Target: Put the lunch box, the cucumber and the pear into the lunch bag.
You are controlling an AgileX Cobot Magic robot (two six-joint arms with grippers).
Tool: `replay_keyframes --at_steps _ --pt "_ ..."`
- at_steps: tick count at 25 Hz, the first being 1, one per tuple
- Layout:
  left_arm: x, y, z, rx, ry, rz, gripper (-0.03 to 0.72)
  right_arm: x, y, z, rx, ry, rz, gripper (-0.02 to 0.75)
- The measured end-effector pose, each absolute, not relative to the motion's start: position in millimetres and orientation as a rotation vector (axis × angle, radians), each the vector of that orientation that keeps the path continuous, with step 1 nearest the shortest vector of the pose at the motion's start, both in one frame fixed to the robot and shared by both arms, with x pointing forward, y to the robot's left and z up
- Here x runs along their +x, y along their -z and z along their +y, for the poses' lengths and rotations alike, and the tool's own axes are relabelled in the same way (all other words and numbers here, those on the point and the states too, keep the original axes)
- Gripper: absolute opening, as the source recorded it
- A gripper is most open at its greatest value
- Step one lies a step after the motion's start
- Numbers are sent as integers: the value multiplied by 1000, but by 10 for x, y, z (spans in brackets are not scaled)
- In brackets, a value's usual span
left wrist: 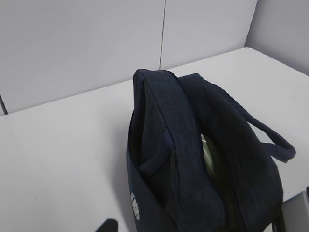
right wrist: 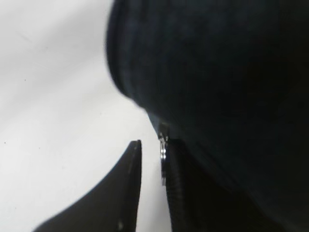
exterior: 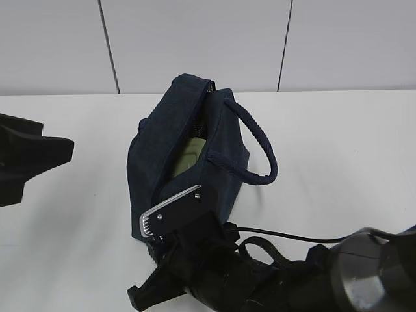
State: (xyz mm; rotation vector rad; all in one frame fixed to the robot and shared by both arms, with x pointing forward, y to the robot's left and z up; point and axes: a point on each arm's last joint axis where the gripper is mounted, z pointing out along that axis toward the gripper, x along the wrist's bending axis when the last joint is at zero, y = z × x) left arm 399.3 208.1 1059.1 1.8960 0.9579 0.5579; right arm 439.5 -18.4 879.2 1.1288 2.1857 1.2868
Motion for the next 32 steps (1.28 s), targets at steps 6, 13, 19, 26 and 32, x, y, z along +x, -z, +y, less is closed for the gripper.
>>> replay_keyframes --at_steps 6,13,19,26,32 --pt "3992 -10592 2081 1894 -556 960 362 4404 -8793 -194 1160 -1285 2166 153" --pt "3992 -10592 2081 1894 -556 960 362 4413 -8786 -205 1190 -1278 2151 6" --pt "3992 -10592 2080 1893 -555 960 362 4396 -8770 -209 1198 -1253 2182 6" --pt "3992 -10592 2080 1895 -557 957 362 4317 -8980 -225 1169 -1216 2286 6" --pt "3992 -10592 2080 1896 -558 955 362 4265 -9244 -263 1116 -1226 2318 6"
